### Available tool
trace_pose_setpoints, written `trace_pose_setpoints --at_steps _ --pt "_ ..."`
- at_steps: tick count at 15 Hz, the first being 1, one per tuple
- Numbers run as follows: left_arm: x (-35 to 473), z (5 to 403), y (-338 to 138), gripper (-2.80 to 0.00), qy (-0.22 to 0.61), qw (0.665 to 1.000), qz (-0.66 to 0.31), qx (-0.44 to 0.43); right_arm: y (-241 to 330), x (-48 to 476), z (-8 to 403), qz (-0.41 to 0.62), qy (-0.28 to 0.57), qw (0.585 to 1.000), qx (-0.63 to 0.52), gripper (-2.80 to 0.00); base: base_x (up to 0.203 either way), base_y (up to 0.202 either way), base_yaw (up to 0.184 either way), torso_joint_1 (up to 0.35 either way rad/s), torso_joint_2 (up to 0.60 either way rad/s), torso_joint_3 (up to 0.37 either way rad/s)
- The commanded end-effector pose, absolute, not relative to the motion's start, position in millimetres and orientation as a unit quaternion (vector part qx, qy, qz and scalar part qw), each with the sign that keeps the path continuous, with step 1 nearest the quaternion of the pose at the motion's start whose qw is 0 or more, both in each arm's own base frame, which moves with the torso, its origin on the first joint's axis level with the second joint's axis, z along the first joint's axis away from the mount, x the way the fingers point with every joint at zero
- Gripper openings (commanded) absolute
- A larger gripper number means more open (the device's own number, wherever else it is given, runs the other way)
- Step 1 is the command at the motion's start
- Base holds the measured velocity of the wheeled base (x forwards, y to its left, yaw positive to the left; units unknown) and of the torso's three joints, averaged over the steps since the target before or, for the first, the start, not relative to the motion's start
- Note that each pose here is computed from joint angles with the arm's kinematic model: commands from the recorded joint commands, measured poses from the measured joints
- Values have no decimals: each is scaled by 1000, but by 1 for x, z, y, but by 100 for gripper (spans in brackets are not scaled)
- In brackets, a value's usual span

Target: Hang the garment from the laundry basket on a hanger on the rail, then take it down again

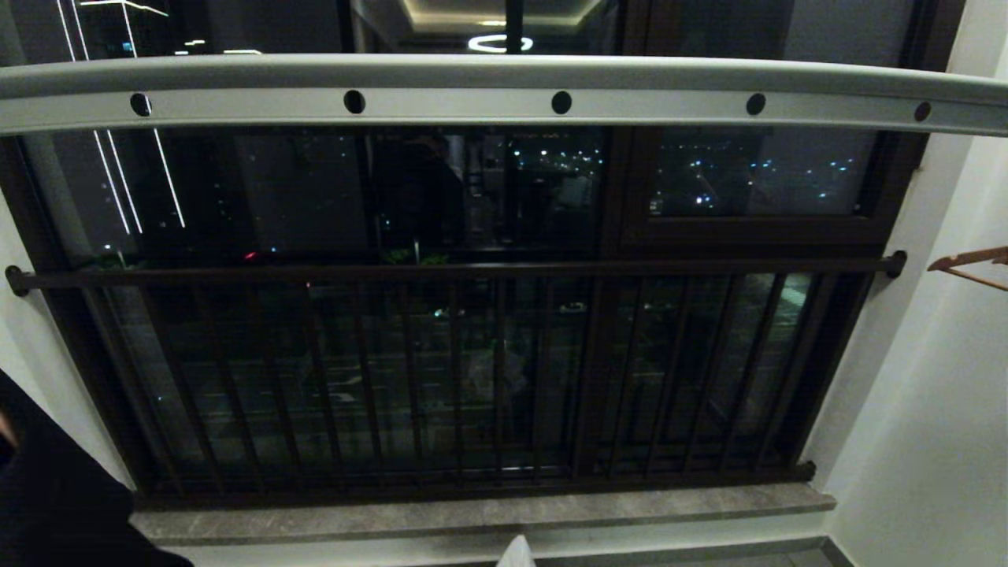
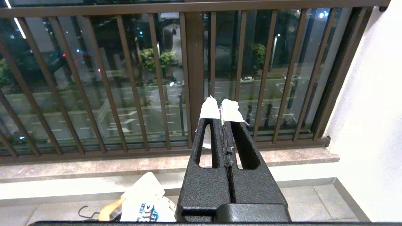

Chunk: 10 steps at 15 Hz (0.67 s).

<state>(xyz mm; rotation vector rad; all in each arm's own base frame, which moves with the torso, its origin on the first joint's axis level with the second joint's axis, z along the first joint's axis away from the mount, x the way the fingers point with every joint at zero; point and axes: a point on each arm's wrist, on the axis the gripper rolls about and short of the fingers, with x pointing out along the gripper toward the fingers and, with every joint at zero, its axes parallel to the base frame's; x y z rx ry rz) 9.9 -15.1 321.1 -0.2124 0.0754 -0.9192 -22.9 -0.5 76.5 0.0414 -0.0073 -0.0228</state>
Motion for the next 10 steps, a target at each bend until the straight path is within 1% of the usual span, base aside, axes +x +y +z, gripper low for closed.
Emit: trace_pose_setpoints --at_steps 1,6,10 --pt "21 329 -23 -280 47 890 -443 -101 -1 -23 76 -11 -3 1000 21 -280 0 0 0 0 0 0" --pt "57 361 -50 -280 55 890 -443 -97 -1 -23 76 -11 -3 1000 21 -280 0 0 0 0 0 0" --pt "91 362 -72 -280 96 873 -468 -94 -1 -23 76 -12 -3 1000 21 -280 0 0 0 0 0 0"
